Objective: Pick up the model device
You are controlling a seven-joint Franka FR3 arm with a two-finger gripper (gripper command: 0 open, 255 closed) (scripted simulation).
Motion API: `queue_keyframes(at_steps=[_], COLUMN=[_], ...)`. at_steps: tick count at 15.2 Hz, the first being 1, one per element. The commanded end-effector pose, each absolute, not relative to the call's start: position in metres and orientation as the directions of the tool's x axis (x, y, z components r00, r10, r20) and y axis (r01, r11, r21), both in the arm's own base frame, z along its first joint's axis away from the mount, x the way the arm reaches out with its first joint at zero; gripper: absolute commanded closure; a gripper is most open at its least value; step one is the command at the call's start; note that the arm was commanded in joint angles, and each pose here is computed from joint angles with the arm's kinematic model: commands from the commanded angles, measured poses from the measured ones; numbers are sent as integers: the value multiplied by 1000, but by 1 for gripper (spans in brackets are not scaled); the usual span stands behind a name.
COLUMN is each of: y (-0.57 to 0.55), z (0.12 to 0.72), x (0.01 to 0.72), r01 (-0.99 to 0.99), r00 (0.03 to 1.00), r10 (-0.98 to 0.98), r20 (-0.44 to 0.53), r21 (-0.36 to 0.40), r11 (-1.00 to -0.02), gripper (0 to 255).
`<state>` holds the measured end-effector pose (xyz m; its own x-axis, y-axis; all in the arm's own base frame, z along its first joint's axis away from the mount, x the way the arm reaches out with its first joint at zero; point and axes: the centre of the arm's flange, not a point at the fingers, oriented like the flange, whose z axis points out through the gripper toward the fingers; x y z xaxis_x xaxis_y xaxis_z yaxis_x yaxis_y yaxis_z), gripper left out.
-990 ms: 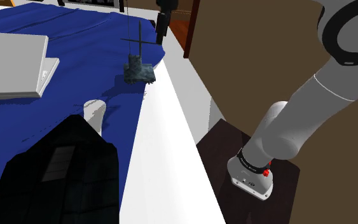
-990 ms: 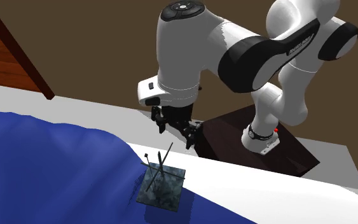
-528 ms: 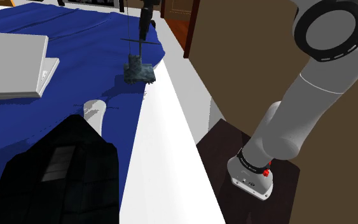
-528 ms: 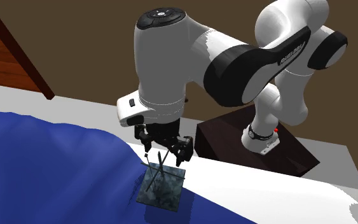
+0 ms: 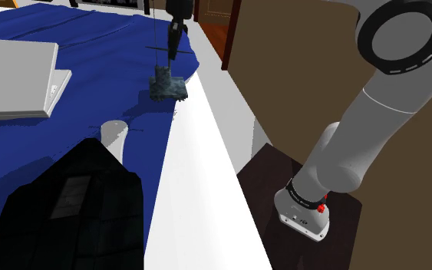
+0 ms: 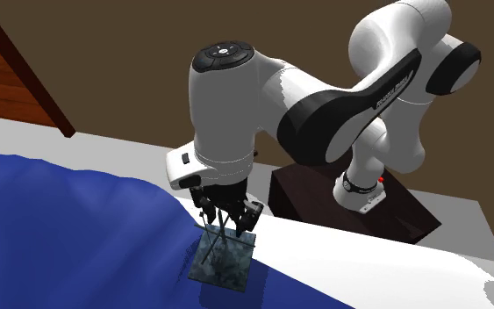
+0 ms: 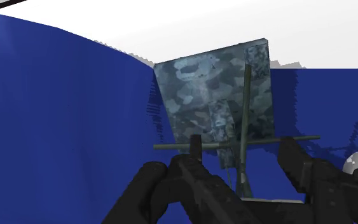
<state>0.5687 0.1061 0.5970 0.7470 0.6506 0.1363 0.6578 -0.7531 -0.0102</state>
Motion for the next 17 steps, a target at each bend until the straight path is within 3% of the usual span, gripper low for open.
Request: queue_keyframes(at_steps=[1,9,17], y=[106,106,106], z=[596,596,638], x=[569,568,568], r01=[658,658,658], r00=[747,747,747], r10=[651,651,651], r20=[137,137,137], r21=[-10,-10,-10], r11=[-753,-753,-753], gripper=[255,255,255])
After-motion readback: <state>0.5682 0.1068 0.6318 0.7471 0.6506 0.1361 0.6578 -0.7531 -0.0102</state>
